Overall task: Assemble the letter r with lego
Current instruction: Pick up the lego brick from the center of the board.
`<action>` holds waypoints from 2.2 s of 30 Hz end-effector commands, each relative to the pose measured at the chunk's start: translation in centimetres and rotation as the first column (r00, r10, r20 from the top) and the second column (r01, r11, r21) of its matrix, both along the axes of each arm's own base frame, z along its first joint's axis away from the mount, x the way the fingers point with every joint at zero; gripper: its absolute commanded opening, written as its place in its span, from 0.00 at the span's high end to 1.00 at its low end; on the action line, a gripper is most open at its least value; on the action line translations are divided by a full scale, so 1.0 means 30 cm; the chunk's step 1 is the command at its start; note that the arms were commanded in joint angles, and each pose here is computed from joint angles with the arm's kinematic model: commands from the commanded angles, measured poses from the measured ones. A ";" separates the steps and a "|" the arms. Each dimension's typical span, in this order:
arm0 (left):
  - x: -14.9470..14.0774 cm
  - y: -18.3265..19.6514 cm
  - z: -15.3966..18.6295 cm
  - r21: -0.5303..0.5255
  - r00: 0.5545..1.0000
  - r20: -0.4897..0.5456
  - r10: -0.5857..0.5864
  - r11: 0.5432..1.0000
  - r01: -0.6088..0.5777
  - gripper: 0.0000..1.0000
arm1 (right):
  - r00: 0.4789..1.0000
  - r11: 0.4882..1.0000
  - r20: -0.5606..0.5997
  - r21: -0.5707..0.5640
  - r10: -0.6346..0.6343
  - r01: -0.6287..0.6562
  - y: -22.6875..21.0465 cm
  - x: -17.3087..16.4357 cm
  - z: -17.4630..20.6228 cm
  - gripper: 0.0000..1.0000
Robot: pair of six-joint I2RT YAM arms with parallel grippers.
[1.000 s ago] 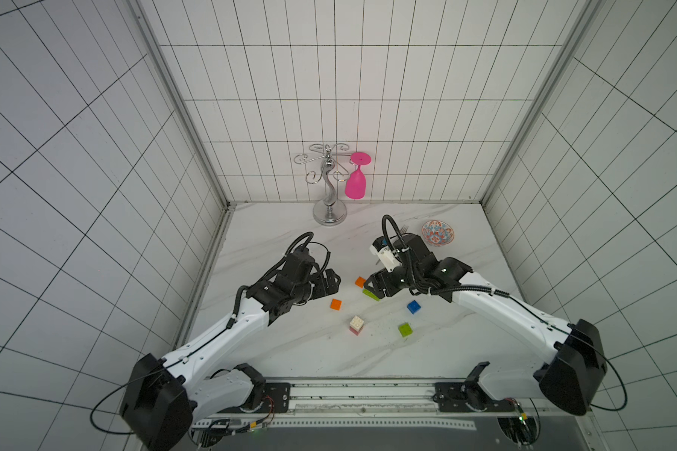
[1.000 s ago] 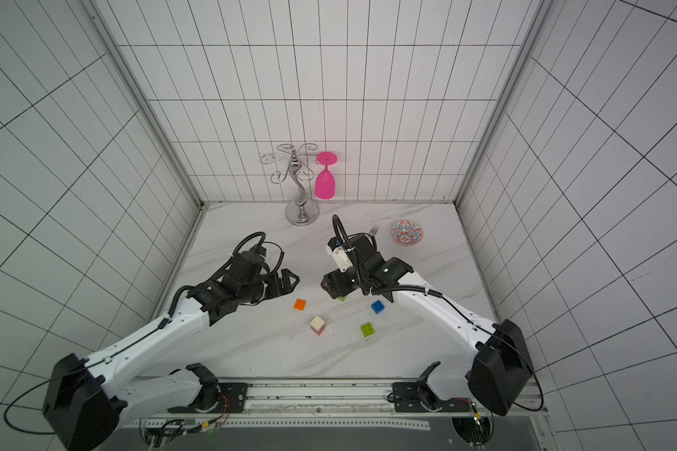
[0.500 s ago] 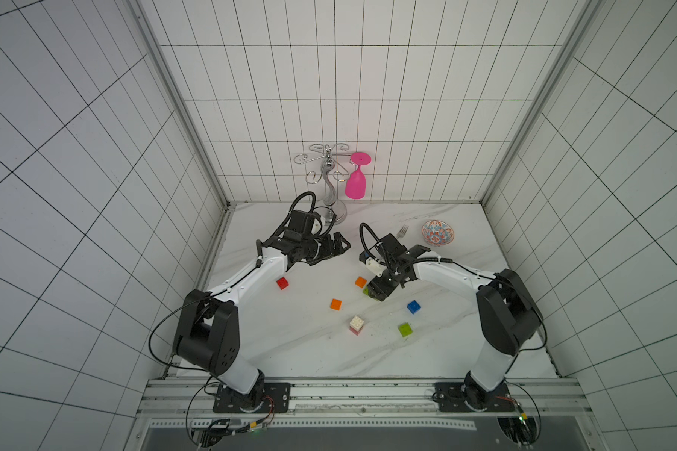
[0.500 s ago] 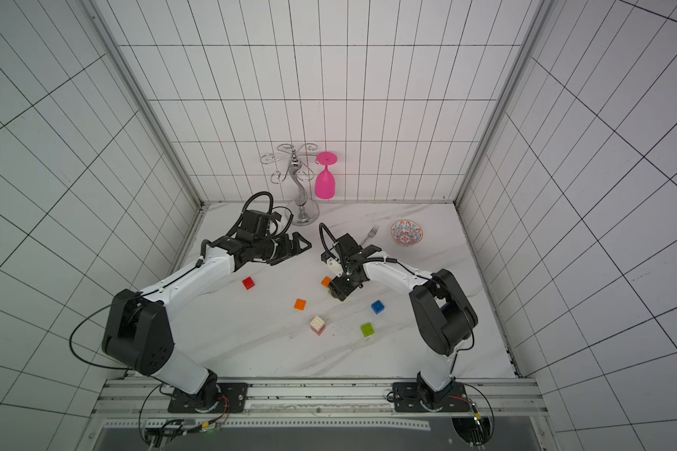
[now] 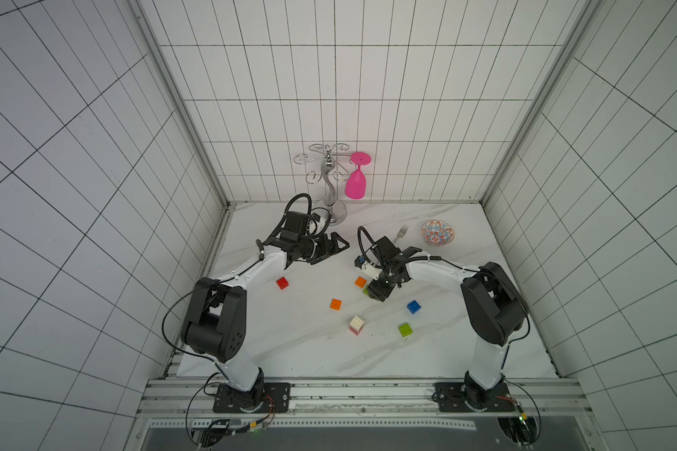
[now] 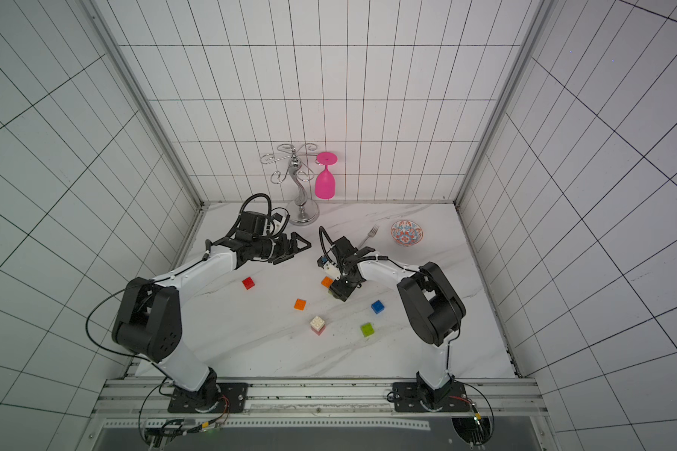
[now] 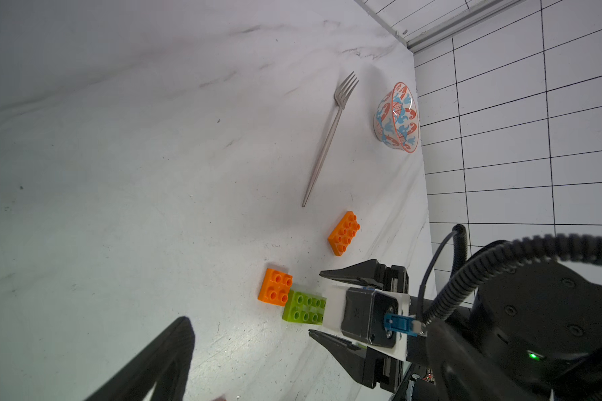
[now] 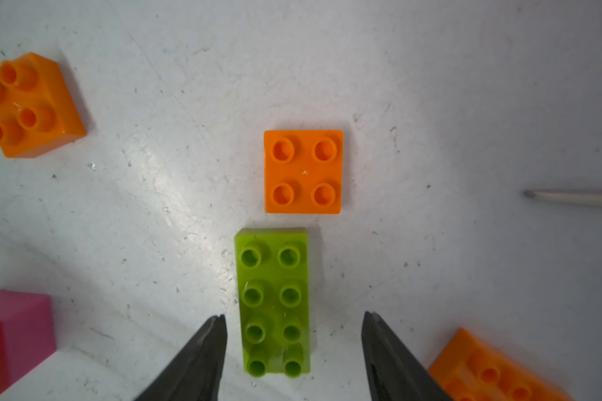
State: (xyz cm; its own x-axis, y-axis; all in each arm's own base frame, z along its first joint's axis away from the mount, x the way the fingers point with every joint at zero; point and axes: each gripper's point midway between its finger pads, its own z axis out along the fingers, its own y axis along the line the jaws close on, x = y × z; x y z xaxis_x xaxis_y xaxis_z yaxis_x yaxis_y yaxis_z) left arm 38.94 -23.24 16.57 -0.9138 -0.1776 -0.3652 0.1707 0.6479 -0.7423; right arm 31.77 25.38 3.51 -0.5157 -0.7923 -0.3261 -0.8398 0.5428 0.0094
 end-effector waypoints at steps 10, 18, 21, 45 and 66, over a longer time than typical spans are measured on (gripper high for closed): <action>0.018 0.060 0.090 -0.024 0.997 0.073 0.016 1.000 -0.015 0.04 | 0.998 0.994 -0.069 -0.105 -0.008 0.000 0.012 -0.036 -0.066 0.48; 0.014 0.058 0.103 -0.017 0.997 0.079 -0.004 1.000 0.005 0.04 | 0.984 0.988 -0.113 -0.072 -0.141 0.134 0.039 -0.076 -0.049 0.53; 0.010 0.058 0.099 -0.015 0.997 0.076 -0.008 1.000 0.009 0.04 | 0.981 0.980 -0.064 -0.082 -0.185 0.180 0.040 -0.088 -0.053 0.56; 0.021 0.059 0.069 -0.017 0.998 0.057 -0.007 1.000 0.008 0.05 | 0.965 0.965 -0.039 0.007 -0.260 0.261 -0.001 -0.138 -0.165 0.58; 0.054 0.020 -0.007 0.078 0.999 -0.038 0.025 0.997 -0.022 0.11 | 0.961 0.904 0.057 0.360 -0.269 0.232 0.017 -0.077 0.183 1.00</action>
State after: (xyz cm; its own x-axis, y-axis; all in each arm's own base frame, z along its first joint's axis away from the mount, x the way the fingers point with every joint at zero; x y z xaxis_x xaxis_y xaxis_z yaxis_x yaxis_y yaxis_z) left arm 39.74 -21.81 16.56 -0.9203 -0.1838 -0.3452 0.1389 0.6716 -0.7278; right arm 29.04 25.65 5.10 -0.6688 -0.5452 -0.5054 -0.6722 0.7339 0.0979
